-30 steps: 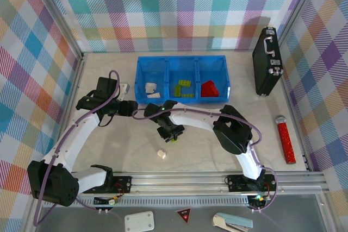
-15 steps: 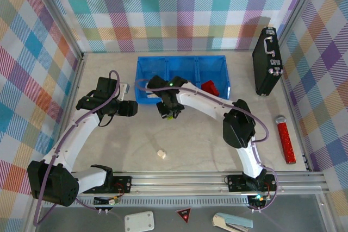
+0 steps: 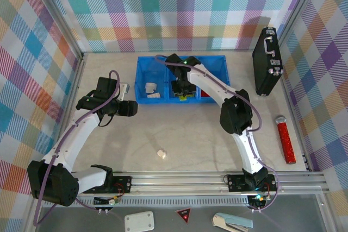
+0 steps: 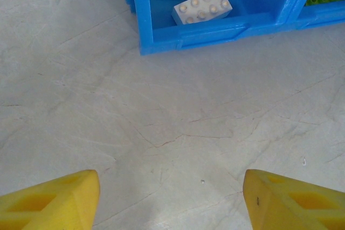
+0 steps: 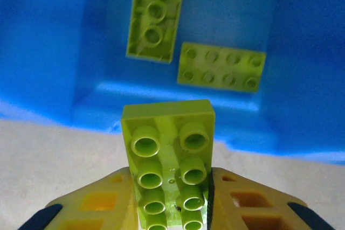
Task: Sort the legos into containers by color
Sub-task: Place the lego in the container.
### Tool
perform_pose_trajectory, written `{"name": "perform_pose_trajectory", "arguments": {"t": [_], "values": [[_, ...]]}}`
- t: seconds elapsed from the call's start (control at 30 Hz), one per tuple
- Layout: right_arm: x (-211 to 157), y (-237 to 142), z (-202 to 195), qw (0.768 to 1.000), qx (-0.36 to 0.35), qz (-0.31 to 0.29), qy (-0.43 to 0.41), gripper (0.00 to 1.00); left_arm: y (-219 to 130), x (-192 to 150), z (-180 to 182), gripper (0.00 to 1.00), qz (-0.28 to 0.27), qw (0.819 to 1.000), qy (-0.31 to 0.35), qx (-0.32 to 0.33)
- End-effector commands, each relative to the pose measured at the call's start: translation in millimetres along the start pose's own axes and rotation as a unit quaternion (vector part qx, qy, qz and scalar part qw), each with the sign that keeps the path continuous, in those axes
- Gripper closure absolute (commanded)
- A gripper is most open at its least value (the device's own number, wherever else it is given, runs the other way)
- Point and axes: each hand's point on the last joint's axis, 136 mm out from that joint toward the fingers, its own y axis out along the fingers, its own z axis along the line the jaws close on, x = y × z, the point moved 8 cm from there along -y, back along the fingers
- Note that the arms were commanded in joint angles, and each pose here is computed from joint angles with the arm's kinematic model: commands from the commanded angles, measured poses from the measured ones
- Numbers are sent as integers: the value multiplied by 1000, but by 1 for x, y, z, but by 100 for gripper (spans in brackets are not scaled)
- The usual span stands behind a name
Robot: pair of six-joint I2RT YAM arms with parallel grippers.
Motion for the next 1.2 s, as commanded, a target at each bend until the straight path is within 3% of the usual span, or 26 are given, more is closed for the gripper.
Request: {"name": "perform_pose_trajectory", "arguments": {"t": [0.0, 0.27, 0.77, 1.17], "values": [[9, 3, -9, 1000, -16, 9, 4, 68, 3, 1, 4, 30, 3, 1000, -2, 0], [33, 25, -21, 999, -13, 9, 33, 68, 6, -1, 5, 30, 10, 1000, -2, 4], [42, 69, -25, 998, -7, 28, 50, 66, 9, 0, 6, 30, 15, 1000, -3, 6], [46, 49, -25, 999, 1, 8, 54, 53, 10, 0, 8, 30, 18, 1000, -6, 15]]}}
